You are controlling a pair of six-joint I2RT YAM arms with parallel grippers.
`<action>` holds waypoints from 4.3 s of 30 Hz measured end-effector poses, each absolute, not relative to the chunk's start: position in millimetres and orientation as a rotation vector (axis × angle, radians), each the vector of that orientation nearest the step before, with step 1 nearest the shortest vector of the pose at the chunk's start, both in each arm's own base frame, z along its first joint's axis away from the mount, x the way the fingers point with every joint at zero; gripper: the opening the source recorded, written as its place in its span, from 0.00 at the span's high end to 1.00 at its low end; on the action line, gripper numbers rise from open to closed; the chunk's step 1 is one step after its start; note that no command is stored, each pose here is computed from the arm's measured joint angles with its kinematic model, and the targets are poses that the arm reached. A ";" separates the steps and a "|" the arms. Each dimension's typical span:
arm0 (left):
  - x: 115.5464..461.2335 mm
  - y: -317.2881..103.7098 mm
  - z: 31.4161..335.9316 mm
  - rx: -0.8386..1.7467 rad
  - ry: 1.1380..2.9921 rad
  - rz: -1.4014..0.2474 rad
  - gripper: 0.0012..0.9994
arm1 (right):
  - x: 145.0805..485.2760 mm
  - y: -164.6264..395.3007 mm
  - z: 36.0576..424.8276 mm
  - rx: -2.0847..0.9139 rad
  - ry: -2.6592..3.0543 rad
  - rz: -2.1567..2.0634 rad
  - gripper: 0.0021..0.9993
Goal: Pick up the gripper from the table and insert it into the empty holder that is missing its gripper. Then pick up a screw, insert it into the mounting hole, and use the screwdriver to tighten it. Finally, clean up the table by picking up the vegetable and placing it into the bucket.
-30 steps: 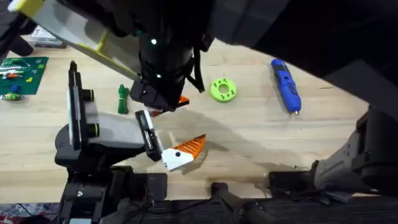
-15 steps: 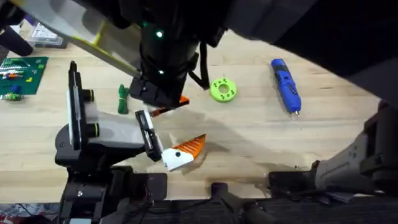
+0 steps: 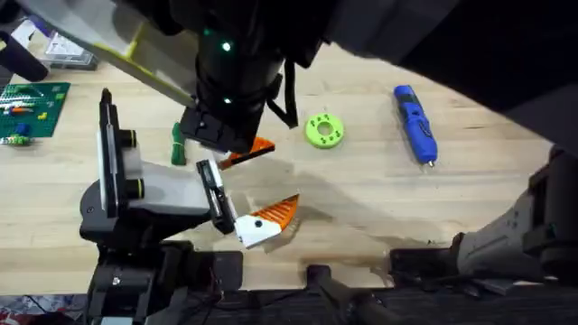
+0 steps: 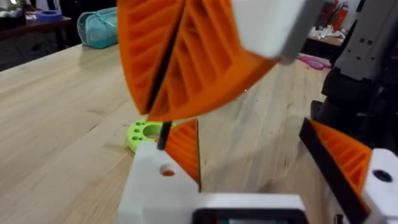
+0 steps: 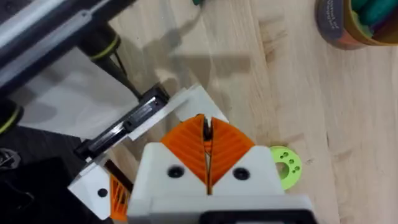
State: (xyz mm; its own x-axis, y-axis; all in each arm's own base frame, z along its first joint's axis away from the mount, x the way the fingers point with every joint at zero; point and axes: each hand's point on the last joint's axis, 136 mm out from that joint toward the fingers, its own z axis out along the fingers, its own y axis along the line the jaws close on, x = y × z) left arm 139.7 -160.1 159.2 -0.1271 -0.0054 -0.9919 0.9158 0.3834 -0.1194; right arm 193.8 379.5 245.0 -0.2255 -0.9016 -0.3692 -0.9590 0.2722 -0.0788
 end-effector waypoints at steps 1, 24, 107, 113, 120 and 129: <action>139.7 -160.1 159.2 0.864 1.475 -0.990 0.01 | 193.9 379.5 245.0 -1.695 2.207 0.234 0.99; 139.7 -160.1 159.3 0.864 1.475 -0.990 0.01 | 192.2 376.3 243.6 -1.719 2.205 0.223 0.99; 140.1 -159.9 159.3 0.857 1.480 -0.993 0.01 | 188.1 378.5 226.0 -1.773 2.247 0.223 0.99; 140.1 -159.9 159.3 0.858 1.480 -0.993 0.01 | 188.1 378.5 226.0 -1.773 2.247 0.223 0.99; 140.2 -159.9 159.3 0.857 1.480 -0.993 0.01 | 188.1 378.4 226.1 -1.773 2.247 0.223 0.99; 140.2 -159.9 159.3 0.857 1.480 -0.993 0.01 | 188.1 378.5 225.3 -1.774 2.249 0.222 0.99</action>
State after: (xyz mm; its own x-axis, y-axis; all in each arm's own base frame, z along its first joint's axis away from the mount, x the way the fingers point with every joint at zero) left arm 140.2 -159.9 159.3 -0.1333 -0.0084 -0.9910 0.9138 0.3860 -0.1262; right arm 188.1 378.5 225.3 -0.2151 -0.9289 -0.3014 -0.9699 0.2392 -0.0451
